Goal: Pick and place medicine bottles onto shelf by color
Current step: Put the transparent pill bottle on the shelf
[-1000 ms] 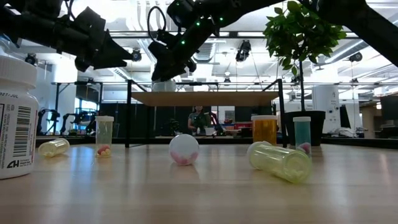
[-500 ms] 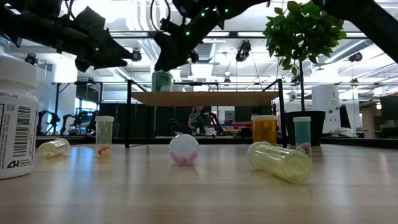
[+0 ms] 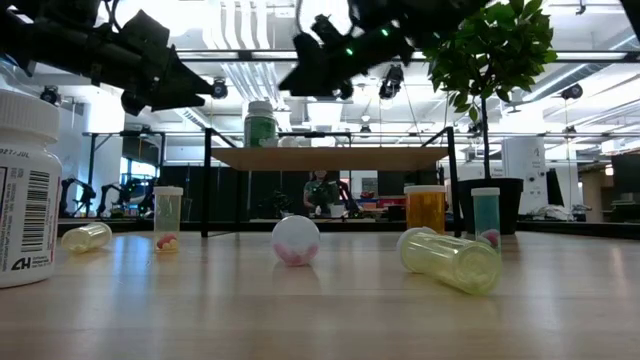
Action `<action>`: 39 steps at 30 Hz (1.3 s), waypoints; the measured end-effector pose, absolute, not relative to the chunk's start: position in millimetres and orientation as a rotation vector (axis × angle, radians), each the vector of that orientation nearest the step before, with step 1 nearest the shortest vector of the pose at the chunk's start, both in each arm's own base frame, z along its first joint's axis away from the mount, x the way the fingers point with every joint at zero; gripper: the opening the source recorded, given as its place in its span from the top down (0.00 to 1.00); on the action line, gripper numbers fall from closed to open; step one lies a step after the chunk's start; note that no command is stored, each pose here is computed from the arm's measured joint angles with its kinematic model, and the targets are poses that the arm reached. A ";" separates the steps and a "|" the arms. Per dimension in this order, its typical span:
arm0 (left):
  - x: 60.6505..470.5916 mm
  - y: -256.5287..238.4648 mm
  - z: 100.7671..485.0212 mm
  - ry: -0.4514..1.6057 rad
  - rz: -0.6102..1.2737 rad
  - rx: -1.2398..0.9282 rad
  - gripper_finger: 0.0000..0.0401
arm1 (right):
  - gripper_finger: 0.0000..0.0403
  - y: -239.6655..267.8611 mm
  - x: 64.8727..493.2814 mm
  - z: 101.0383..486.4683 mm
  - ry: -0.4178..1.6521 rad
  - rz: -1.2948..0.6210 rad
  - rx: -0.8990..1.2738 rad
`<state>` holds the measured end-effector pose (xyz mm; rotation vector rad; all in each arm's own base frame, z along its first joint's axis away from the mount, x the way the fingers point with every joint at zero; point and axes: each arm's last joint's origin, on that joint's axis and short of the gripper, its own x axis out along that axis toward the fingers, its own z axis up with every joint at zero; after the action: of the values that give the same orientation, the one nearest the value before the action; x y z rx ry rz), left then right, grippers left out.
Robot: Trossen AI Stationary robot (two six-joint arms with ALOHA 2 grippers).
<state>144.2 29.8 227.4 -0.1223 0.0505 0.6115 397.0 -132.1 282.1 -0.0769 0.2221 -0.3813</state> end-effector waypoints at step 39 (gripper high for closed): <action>147.0 29.9 226.6 0.049 0.607 -0.128 0.44 | 0.61 -164.1 404.1 204.8 0.337 -0.456 0.060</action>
<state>147.0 29.9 226.6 -0.1280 0.0488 0.6066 404.1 -164.1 204.8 0.0599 0.3372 -0.4564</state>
